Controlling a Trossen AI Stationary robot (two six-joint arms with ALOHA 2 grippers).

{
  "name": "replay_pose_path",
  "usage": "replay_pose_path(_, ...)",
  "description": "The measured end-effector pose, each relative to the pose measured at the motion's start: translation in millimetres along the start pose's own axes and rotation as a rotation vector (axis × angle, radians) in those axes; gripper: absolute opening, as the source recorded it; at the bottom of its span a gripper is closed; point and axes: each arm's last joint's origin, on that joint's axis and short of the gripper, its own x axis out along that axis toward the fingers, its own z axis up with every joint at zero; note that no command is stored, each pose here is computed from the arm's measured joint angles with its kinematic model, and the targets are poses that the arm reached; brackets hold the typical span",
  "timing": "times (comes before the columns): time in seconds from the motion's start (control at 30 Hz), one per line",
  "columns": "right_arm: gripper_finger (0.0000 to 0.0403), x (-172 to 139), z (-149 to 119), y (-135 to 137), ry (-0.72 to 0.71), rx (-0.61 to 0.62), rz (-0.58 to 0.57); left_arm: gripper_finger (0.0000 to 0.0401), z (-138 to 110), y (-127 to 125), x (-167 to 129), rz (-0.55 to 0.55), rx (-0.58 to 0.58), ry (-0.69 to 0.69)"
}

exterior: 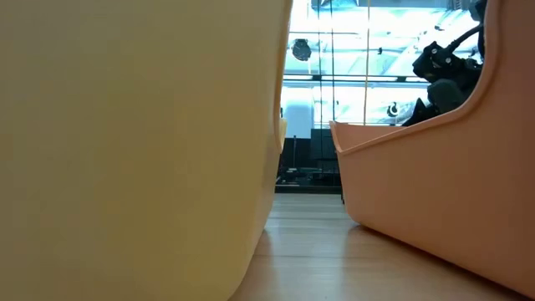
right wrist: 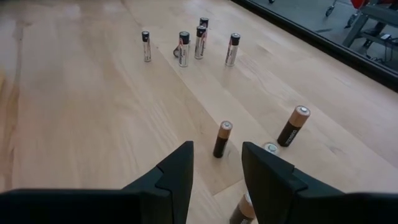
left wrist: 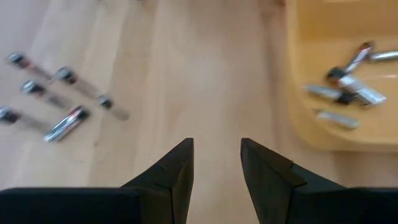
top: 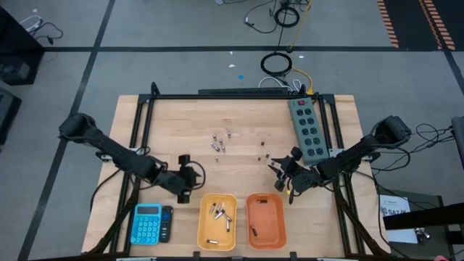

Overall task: Sort batteries
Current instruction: Put the silver battery into the yellow bin

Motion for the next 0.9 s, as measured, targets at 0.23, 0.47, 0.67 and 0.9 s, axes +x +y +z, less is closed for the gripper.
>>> replay_pose_path(0.23,0.0128,3.7,1.6,-3.6,-0.001,0.067,-0.025,0.0143,-2.4,27.7,-2.5,0.144,-0.038,0.058)
replay_pose_path(0.47,0.0128,5.3,2.4,-4.8,-0.001,0.089,-0.03,0.0143,-2.2,40.9,-0.6,0.244,-0.011,0.073)
replay_pose_path(0.67,0.0128,5.3,2.4,-4.7,0.001,0.067,-0.026,0.0143,-6.3,57.9,2.5,0.279,0.001,0.154)
replay_pose_path(0.9,0.0128,5.3,2.4,-4.6,0.002,0.062,-0.023,0.0143,-6.7,78.8,6.4,0.299,0.005,0.198)
